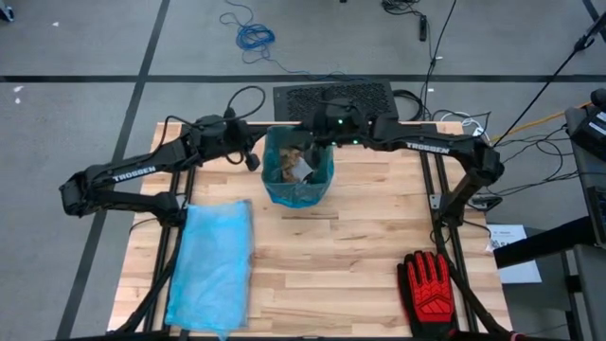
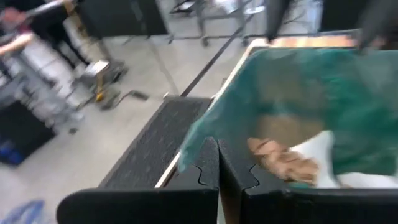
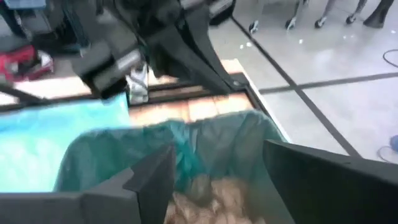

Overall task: Place trash/remove bag and relplace
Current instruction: Put the brown napkin into the black trash bin, then remove the blue trash bag from the black trash bin

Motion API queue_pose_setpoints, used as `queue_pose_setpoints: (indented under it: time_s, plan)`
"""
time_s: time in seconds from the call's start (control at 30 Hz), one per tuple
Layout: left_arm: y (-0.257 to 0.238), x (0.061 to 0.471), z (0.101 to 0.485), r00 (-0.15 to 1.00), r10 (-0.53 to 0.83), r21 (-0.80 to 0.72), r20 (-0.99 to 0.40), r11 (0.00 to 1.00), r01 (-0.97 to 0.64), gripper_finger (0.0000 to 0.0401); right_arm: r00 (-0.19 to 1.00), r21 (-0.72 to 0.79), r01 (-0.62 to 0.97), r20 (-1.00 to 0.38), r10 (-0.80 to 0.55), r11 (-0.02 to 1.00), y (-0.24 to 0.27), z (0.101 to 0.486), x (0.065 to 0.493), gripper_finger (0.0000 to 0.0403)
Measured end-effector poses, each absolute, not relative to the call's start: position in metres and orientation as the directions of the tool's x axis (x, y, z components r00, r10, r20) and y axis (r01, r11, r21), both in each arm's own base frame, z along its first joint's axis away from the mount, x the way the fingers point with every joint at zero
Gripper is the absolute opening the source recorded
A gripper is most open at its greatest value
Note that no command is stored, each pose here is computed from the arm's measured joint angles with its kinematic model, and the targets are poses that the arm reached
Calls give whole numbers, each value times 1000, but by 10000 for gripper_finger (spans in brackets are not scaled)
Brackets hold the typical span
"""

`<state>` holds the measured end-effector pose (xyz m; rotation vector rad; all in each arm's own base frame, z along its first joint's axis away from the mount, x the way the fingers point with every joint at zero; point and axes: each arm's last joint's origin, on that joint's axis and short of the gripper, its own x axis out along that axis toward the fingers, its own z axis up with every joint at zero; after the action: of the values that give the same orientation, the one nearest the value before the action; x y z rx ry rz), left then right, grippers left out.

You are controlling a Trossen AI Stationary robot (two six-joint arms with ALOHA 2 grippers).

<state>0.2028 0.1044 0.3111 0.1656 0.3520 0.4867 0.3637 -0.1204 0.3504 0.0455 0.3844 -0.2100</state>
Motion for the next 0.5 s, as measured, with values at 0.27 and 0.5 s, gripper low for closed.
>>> queue_pose_setpoints:
  time_s: [0.27,0.5]
  plan:
    - [70,191,327,906,346,354,-244,902,-249,0,871,-46,185,-454,-186,982,-109,374,329,237]
    - [27,196,321,939,128,430,-319,902,24,0,807,-70,205,-552,-209,976,-107,375,308,233]
